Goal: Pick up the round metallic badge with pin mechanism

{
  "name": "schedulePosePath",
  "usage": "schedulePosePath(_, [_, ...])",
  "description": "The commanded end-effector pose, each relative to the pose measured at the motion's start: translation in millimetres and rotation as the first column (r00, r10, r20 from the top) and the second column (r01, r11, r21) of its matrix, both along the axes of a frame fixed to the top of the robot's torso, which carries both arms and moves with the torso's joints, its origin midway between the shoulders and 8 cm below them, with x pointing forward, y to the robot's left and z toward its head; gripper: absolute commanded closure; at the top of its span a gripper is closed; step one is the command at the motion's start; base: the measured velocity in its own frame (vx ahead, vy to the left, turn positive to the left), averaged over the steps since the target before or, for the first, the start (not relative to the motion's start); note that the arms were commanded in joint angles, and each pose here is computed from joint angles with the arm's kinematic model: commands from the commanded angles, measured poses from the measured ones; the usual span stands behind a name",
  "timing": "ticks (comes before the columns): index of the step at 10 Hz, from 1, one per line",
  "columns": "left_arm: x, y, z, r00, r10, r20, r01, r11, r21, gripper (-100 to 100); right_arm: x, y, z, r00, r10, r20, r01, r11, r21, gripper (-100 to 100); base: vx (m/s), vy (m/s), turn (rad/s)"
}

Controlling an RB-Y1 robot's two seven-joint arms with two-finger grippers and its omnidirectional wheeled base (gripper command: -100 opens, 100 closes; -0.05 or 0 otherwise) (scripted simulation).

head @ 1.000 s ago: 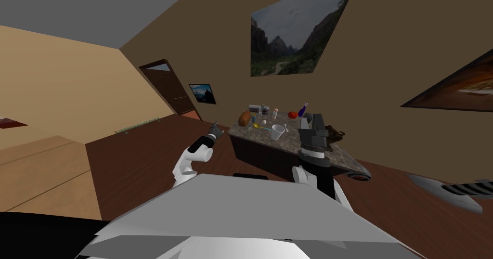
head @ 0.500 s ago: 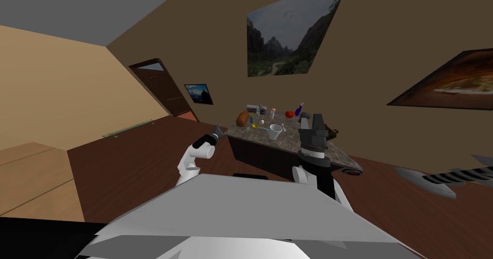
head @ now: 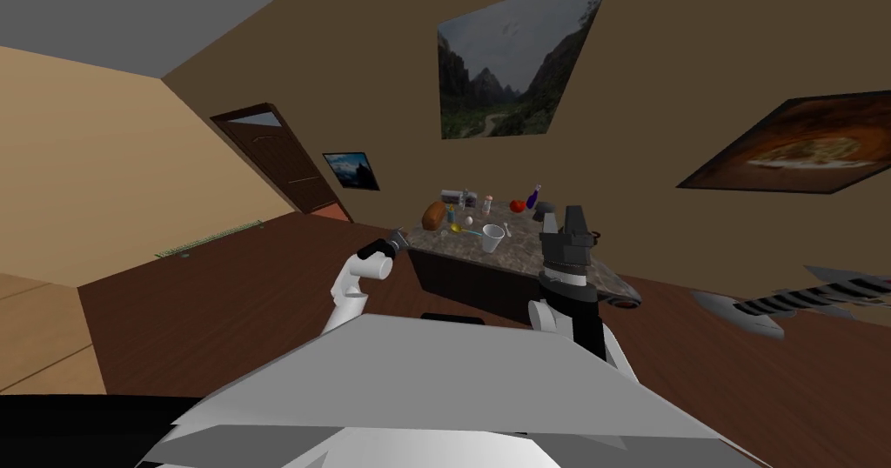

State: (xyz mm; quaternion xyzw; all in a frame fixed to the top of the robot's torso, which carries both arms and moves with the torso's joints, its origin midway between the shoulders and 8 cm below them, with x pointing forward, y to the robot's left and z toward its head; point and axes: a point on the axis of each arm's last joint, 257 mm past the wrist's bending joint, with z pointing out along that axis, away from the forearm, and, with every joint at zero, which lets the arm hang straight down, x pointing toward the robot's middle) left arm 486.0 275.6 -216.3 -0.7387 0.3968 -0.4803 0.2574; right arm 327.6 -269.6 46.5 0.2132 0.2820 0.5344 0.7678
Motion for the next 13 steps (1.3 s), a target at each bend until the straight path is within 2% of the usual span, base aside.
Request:
schedulePosePath(1, [-1,-1.2,-10,0.999,0.004,-0.045,-0.005,1.0,-0.017,-100,0,0,0,1.0,0.0,0.0,0.0,1.0,0.0,0,0.026,-0.021,-0.059])
schedulePosePath(4, [5,-10.5,-25,0.992,0.008,-0.124,-0.017,0.997,-0.071,-100,0,0,0,1.0,0.0,0.0,0.0,1.0,0.0,0,0.032,-0.025,-0.082])
schedulePosePath(9, [4,-17.7,-46,0.972,0.015,-0.234,-0.041,0.993,-0.107,-100,0,0,0,1.0,0.0,0.0,0.0,1.0,0.0,0,0.034,-0.027,-0.072])
schedulePosePath(10, [6,-21.2,-52,0.963,0.018,-0.27,-0.053,0.991,-0.122,-100,0,0,0,1.0,0.0,0.0,0.0,1.0,0.0,0,0.043,-0.03,-0.085])
schedulePosePath(11, [5,-21.0,-53,0.961,0.019,-0.276,-0.054,0.991,-0.121,-100,0,0,0,1.0,0.0,0.0,0.0,1.0,0.0,0,0.04,-0.024,-0.055])
schedulePosePath(13, [7,-26.9,-63,0.94,0.026,-0.341,-0.079,0.987,-0.143,-100,0,0,0,1.0,0.0,0.0,0.0,1.0,0.0,0,0.055,-0.036,-0.11])
